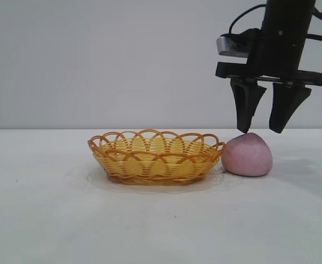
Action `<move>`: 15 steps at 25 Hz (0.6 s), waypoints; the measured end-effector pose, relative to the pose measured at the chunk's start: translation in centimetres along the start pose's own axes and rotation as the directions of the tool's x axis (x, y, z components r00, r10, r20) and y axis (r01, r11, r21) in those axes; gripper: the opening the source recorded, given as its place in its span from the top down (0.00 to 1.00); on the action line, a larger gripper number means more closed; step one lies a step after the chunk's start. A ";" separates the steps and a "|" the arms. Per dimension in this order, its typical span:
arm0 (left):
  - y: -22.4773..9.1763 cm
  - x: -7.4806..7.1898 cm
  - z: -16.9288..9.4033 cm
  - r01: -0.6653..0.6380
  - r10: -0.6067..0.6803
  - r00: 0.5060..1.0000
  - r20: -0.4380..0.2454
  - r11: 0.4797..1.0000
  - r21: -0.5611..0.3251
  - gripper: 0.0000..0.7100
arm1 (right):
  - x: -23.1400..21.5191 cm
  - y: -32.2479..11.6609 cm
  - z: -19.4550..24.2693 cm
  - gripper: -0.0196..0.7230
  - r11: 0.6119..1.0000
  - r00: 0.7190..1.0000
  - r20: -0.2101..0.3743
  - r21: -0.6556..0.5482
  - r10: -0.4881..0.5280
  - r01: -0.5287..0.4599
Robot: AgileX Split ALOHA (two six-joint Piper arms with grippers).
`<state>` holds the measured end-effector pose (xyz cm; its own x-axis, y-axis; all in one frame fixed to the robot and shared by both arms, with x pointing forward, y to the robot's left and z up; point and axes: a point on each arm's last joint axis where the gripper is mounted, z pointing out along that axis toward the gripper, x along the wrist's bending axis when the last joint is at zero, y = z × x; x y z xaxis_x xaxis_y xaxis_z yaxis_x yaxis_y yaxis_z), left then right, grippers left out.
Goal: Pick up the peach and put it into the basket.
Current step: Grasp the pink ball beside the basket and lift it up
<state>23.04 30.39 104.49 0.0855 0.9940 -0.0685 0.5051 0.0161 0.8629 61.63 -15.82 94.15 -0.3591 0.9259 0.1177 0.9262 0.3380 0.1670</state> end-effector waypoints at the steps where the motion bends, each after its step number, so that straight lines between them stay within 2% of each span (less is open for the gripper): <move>1: 0.0 0.0 0.0 0.000 0.000 1.000 0.000 1.000 -0.001 0.53 | 0.1 -0.1 0.0 0.45 1.000 1.000 -0.010 0.006 0.002 -0.002; 6: 0.0 0.0 0.0 -0.002 0.002 1.000 0.000 1.000 -0.001 0.53 | 0.5 -0.3 0.5 0.45 0.999 0.998 -0.062 0.046 -0.014 0.017; 11: 0.0 0.0 0.0 -0.004 0.004 1.000 0.000 1.000 -0.001 0.53 | 0.3 -0.6 2.7 0.86 0.994 0.996 -0.077 0.105 -0.034 0.042; 12: 0.0 0.0 0.0 -0.004 0.004 1.000 0.000 1.000 -0.001 0.53 | 0.3 -0.5 2.7 0.90 0.994 0.996 -0.077 0.100 -0.039 0.046; 13: 0.0 0.0 0.0 -0.004 0.004 1.000 0.000 1.000 -0.001 0.53 | 0.3 -0.4 2.6 0.89 0.994 0.996 -0.077 0.095 -0.042 0.049; 14: 0.0 0.0 0.0 -0.005 0.005 1.000 0.000 1.000 -0.001 0.53 | 0.3 -0.3 2.4 0.97 0.995 0.996 -0.076 0.089 -0.043 0.049; 15: 0.0 0.0 0.0 -0.005 0.005 1.000 0.000 1.000 -0.001 0.53 | 0.4 -0.3 2.0 0.97 0.996 0.996 -0.075 0.077 -0.045 0.051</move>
<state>23.03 30.39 104.49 0.0883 0.9941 -0.0638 0.5041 0.0107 0.8636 61.48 -15.21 92.24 -0.4078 0.8945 0.1832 0.9130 0.3964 0.0969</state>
